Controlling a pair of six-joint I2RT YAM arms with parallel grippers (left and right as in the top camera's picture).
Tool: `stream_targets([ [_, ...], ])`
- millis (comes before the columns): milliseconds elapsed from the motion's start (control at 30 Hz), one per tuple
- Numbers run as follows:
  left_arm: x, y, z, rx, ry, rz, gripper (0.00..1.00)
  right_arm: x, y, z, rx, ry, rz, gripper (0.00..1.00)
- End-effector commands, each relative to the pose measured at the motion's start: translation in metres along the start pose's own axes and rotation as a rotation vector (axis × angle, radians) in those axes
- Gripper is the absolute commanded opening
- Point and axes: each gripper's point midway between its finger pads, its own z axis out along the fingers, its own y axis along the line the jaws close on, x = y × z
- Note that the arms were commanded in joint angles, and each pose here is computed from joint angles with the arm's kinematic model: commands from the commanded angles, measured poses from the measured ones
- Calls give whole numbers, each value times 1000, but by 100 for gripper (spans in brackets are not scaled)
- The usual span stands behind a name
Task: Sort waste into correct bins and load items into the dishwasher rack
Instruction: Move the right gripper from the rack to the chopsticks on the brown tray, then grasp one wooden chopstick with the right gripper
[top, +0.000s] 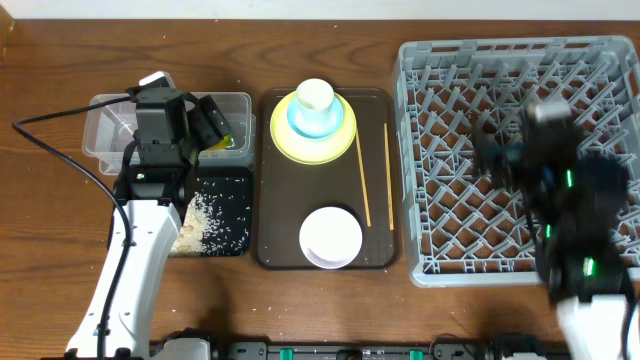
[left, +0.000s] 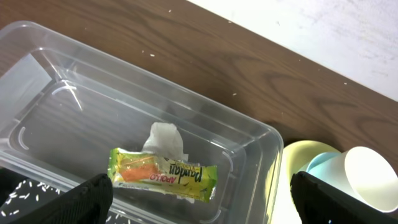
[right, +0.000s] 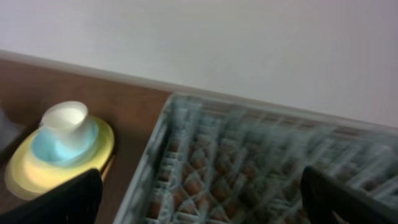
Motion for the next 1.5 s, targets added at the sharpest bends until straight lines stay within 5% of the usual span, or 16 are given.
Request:
stream_targets([
  [0,-9,-1,-4,-5,-24,6,94,-23,28,27,-125,82,69,99],
  [233,-9,-1,-4,-5,-24,6,95,-35,77,75,-248,175,60,99],
  [467,-9,-1,-4,-4,-24,6,95,-17,128,83,-510,282,275,98],
  [633,-9,-1,-4,-5,-24,6,95,7,129,101,-358,366,352,49],
  [700,-9,-1,-4,-5,-24,6,95,22,133,108,-273,404,350,19],
  [767,-9,-1,-4,-4,-24,6,95,32,141,112,-213,420,317,11],
  [1067,-9,-1,-4,-5,-24,6,95,81,170,127,7,472,96,9],
  [1467,-9,-1,-4,-5,-24,6,95,172,182,154,44,678,-46,11],
])
